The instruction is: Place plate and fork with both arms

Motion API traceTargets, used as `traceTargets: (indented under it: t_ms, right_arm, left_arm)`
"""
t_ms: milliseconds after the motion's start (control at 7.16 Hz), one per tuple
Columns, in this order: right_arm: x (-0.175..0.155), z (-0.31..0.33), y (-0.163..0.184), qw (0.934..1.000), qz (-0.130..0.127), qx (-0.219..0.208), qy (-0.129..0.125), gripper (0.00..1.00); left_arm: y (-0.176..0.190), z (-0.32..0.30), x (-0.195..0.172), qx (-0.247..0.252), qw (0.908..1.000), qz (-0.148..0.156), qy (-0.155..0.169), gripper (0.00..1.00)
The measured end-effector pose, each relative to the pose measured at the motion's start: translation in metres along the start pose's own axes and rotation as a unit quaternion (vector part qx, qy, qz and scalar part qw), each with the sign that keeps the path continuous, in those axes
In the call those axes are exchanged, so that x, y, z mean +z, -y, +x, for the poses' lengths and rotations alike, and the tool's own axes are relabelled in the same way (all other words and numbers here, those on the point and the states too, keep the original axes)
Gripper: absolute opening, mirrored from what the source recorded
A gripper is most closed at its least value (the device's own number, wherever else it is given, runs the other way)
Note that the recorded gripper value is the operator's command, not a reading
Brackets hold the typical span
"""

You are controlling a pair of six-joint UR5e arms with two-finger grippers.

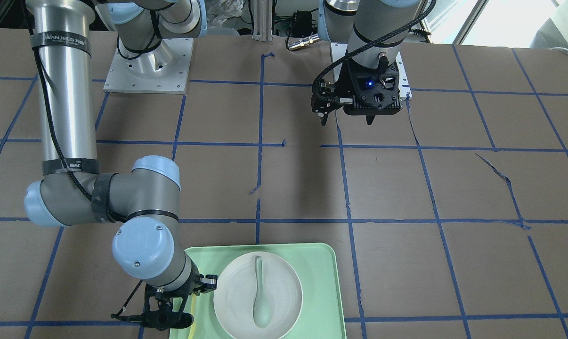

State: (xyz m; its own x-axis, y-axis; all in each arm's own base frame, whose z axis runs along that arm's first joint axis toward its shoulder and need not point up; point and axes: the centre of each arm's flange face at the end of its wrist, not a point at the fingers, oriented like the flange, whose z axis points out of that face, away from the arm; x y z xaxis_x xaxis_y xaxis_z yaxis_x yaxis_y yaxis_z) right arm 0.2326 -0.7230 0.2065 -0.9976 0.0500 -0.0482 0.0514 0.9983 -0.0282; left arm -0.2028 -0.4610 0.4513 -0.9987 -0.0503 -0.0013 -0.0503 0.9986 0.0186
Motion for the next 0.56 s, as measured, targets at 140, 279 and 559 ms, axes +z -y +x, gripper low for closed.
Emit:
traceTargets:
  t_ms: [140,279,559]
  right_arm:
    - [0.004,-0.007,-0.005,1.0,-0.005,0.007,0.0,1.0]
    - [0.006,-0.009,-0.011,1.0,-0.008,0.001,0.0,1.0]
    - [-0.021,-0.006,-0.028,0.9984,-0.001,-0.056,-0.002,1.0]
  left_arm:
    - [0.0,0.0,0.0,0.0,1.0,0.0,0.0,1.0]
    - [0.0,0.0,0.001,-0.001,1.0,-0.001,0.0,1.0]
    - [0.0,0.001,0.001,-0.001,1.0,-0.001,0.0,1.0]
